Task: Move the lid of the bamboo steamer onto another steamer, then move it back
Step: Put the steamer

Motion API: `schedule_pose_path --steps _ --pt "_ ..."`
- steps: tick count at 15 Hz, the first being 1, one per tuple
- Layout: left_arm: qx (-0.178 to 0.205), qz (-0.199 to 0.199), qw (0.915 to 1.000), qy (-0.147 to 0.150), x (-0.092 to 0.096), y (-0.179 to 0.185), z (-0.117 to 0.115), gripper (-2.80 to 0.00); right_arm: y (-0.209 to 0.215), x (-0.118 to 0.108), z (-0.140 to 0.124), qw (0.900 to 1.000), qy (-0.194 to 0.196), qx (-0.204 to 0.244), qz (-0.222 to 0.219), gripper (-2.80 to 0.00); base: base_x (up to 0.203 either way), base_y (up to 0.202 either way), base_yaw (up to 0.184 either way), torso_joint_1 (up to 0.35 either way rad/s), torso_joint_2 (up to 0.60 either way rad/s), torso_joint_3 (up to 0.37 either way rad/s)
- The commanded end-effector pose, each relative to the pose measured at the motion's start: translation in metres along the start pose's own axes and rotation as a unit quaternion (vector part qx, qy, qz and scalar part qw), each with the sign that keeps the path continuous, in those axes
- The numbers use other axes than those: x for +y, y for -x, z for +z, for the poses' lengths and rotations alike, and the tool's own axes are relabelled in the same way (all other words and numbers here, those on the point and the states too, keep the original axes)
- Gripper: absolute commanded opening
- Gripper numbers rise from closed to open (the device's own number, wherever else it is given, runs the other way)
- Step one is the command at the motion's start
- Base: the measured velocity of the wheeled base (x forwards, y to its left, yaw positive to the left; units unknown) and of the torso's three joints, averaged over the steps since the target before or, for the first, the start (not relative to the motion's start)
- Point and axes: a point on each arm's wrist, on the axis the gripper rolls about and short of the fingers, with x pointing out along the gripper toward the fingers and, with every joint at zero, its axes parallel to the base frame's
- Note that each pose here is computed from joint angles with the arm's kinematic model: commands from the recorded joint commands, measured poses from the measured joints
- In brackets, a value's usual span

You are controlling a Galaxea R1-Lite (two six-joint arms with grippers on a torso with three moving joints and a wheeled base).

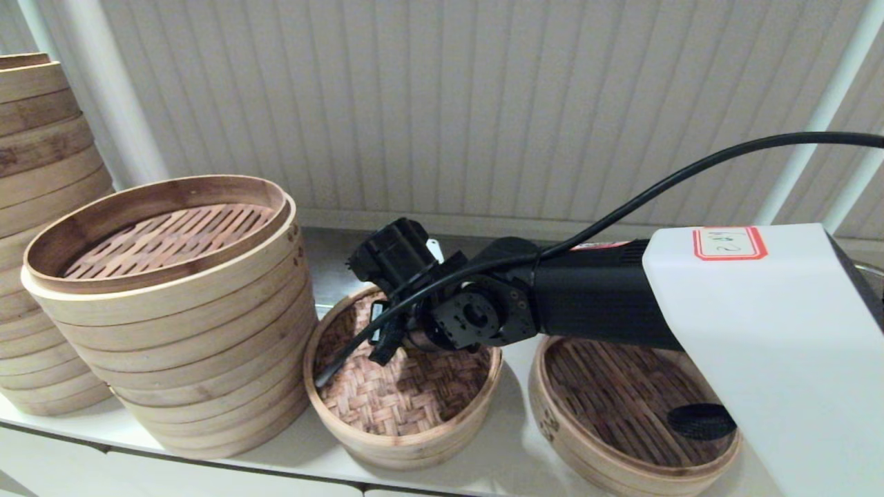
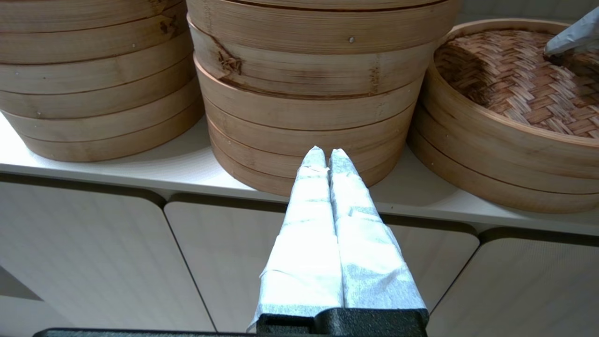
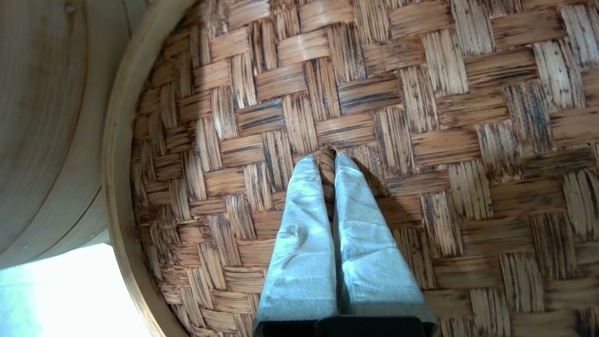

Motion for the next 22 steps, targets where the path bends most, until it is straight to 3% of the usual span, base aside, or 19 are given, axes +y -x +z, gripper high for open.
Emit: schedule_pose_path --steps 1,9,22 --pt "0.0 0.0 1.0 0.0 0.0 0.0 0.0 -2.8 0.0 0.001 0.0 1.0 -0.001 -0.001 0.001 -2.8 0.0 0.0 0.0 0.0 0.0 0.0" --pt "0.0 0.0 1.0 0.0 0.0 0.0 0.0 -2.8 -0.021 -0.02 0.013 1.0 -0.019 -0.005 0.0 -2.8 0.0 0.0 0.0 0.0 0.0 0.0" --pt "0.0 0.0 1.0 0.0 0.0 0.0 0.0 -2.8 -0.019 -0.013 0.005 1.0 -0.012 0.004 0.003 -2.8 0.0 0.0 0.0 0.0 0.0 0.0"
